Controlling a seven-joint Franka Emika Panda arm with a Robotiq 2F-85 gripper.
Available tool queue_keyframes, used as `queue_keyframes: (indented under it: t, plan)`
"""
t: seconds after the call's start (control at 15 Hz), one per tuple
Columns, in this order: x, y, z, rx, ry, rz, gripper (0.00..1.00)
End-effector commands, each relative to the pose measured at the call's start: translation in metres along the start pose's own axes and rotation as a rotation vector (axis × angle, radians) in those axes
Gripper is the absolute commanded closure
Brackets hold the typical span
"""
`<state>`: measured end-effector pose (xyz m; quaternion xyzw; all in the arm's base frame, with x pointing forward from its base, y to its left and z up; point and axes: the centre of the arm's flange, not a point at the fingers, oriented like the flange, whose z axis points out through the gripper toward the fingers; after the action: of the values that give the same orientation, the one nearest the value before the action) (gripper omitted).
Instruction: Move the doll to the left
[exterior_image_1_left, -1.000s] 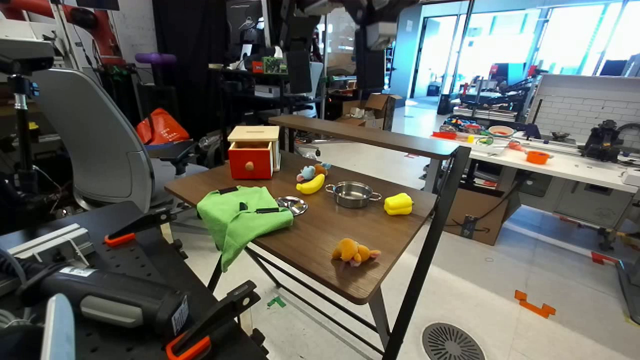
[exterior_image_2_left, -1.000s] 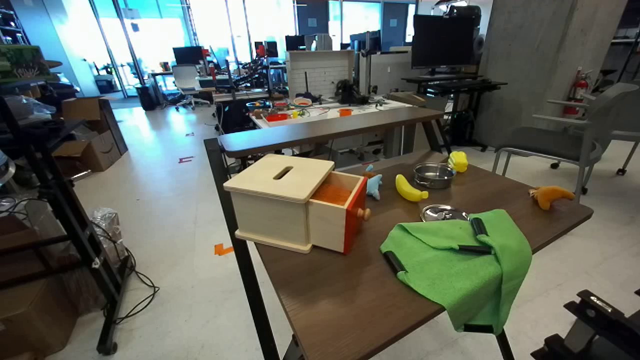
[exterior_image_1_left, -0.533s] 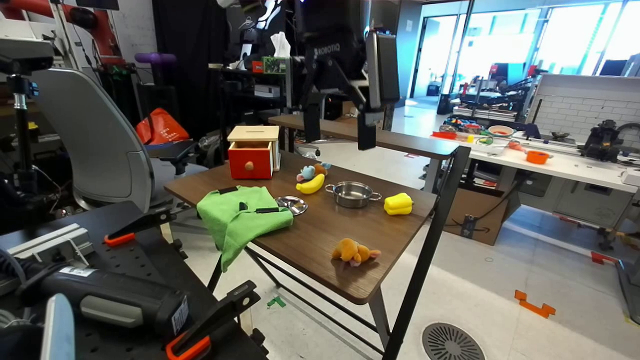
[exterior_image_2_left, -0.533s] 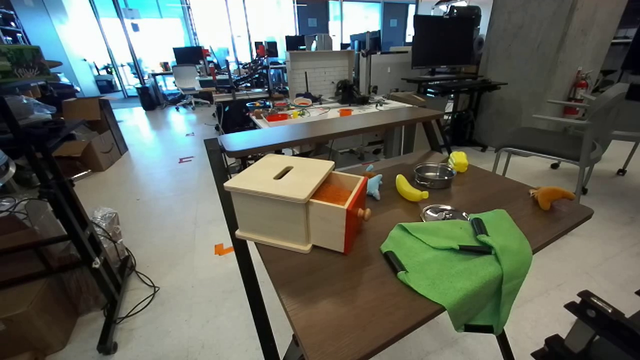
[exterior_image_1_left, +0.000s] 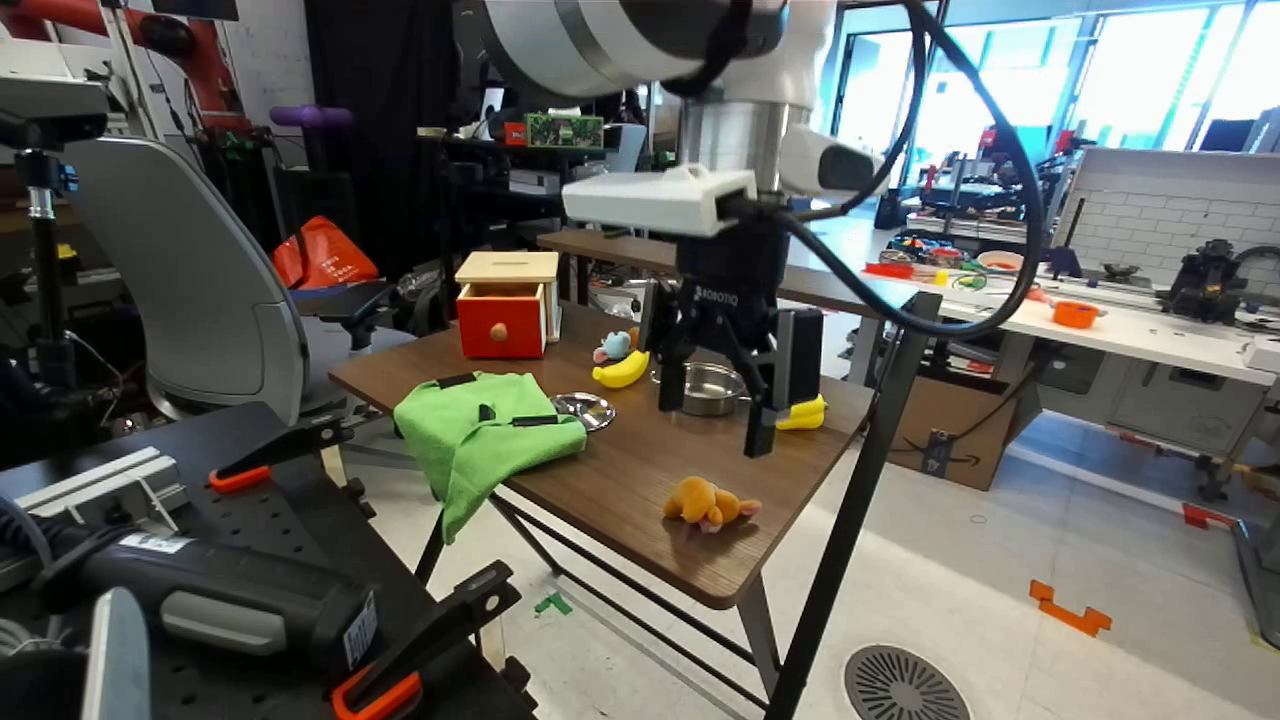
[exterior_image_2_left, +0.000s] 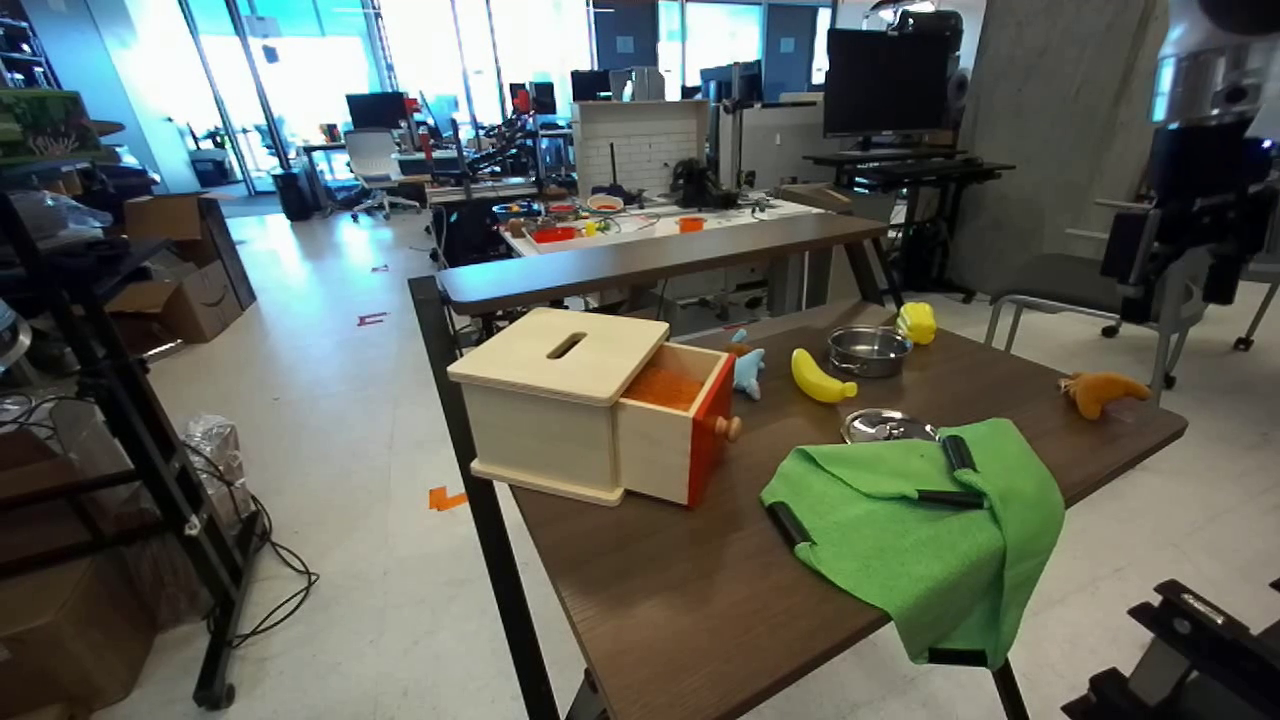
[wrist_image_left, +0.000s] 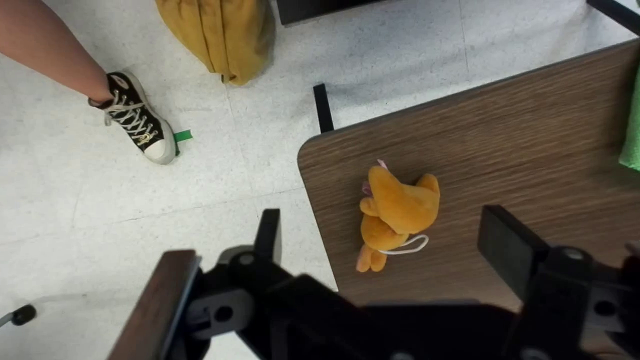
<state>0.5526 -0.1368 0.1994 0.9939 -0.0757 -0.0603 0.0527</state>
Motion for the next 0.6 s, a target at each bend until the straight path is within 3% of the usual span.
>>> queue_keyframes:
  t: [0.0,0.33,0.4,0.47,0.53]
  plan:
    - [0.041,-0.009,0.034,0.019,-0.028,-0.015,0.00]
    - [0.051,-0.017,0.075,-0.005,-0.081,-0.034,0.00]
    - [0.053,-0.017,0.082,-0.009,-0.093,-0.042,0.25]
    - [0.053,-0.019,0.086,-0.017,-0.102,-0.053,0.26]
    - [0.050,-0.021,0.086,-0.015,-0.102,-0.067,0.35]
